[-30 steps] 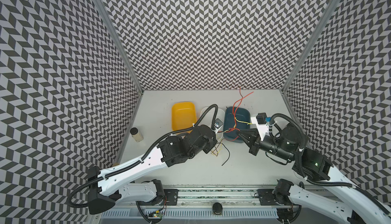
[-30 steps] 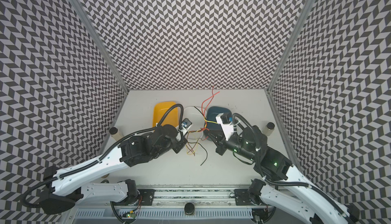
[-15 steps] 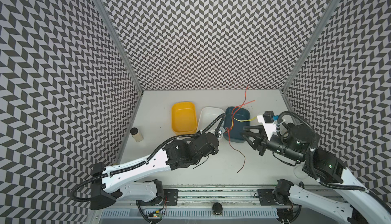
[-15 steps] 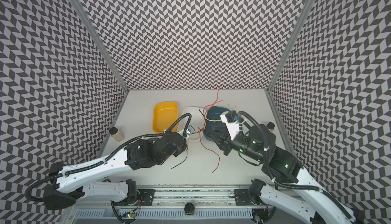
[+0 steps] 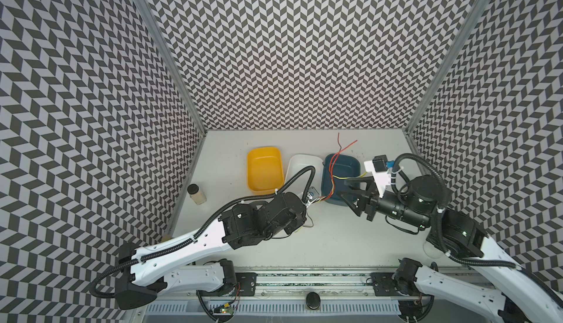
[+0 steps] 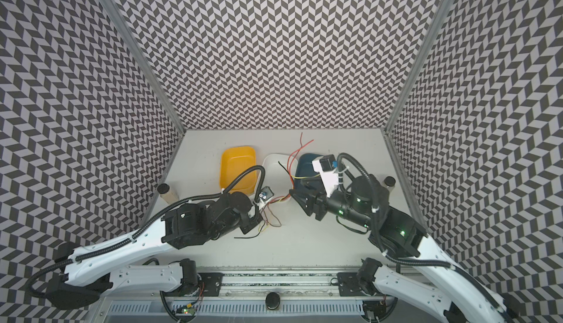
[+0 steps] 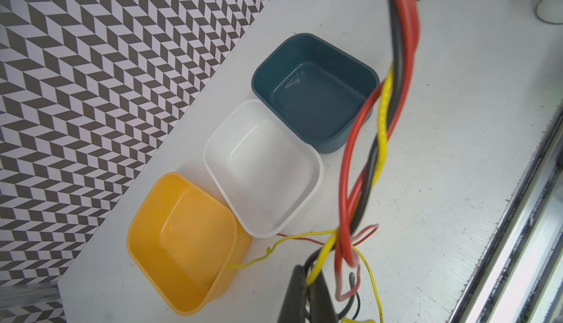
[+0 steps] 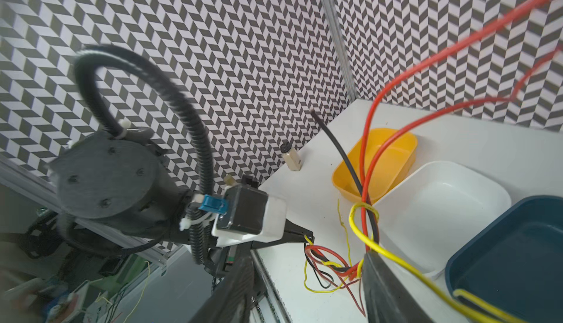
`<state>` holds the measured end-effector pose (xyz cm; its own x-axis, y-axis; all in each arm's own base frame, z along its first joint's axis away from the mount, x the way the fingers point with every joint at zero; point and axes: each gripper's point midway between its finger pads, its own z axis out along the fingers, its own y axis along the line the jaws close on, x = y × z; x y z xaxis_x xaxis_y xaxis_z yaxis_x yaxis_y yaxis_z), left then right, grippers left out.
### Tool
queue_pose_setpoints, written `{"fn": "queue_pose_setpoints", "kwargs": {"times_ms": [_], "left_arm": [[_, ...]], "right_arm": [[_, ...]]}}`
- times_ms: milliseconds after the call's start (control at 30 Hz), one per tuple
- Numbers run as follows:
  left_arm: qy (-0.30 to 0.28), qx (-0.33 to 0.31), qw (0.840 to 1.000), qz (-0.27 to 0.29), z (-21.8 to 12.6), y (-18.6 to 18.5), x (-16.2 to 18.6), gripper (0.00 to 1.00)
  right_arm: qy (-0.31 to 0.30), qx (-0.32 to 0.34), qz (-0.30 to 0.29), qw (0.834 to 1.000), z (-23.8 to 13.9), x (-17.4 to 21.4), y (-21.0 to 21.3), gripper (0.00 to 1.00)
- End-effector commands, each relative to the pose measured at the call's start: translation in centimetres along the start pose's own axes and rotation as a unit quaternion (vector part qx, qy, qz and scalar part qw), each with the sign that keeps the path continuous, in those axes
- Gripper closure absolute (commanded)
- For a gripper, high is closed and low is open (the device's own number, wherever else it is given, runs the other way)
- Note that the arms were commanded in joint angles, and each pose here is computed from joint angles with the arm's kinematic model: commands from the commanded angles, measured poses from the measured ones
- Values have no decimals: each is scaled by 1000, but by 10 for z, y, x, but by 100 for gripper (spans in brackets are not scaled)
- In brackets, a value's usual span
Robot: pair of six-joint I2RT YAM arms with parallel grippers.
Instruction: Untangle the cables
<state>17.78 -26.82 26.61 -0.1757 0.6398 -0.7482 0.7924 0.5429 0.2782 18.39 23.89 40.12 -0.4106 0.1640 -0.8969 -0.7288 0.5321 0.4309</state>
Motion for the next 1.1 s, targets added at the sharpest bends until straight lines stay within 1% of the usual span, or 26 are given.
{"fn": "queue_pose_setpoints", "kwargs": {"times_ms": [0,167,300,367,467,533,633,667,700,767,833,900,967,1000,1067], "left_arm": [[-7,20,1000,0,-4,-6,-5,100],[-14,40,999,1,-4,-13,-5,100],[-18,36,999,3,-7,-12,-7,100],[-23,38,999,3,-8,-11,-8,100],[-31,50,998,2,-11,-15,-9,100],[-36,59,998,3,-14,-18,-9,100],[-48,76,996,-5,-20,-19,-11,100],[-54,89,994,-11,-22,-20,-12,100],[-63,105,992,-22,-26,-20,-12,100],[-83,132,987,-48,-31,-17,-14,100],[-109,159,978,-76,-38,-15,-18,100],[-128,184,970,-97,-45,-12,-23,100],[-142,215,959,-116,-50,-13,-29,100],[-148,234,953,-126,-51,-14,-32,100],[-160,262,941,-143,-51,-12,-36,100]], "right_arm": [[-21,2,23,1000,6,-5,-4,42],[-41,48,12,998,12,-7,-23,39],[-19,73,2,997,26,0,-34,41],[-20,85,3,996,29,2,-39,42],[-29,82,-3,996,32,-3,-39,53],[-34,71,-9,997,34,-9,-34,72],[-62,16,-24,998,29,-22,-13,93],[-78,-10,-32,996,25,-27,-4,98],[-99,-40,-44,993,19,-34,6,100],[-136,-103,-68,983,4,-42,26,100],[-175,-178,-83,965,-15,-52,47,100],[-198,-234,-85,948,-28,-61,60,100],[-193,-286,-84,935,-32,-67,71,100],[-188,-318,-86,925,-35,-68,77,100],[-186,-359,-80,911,-38,-71,83,100]]}}
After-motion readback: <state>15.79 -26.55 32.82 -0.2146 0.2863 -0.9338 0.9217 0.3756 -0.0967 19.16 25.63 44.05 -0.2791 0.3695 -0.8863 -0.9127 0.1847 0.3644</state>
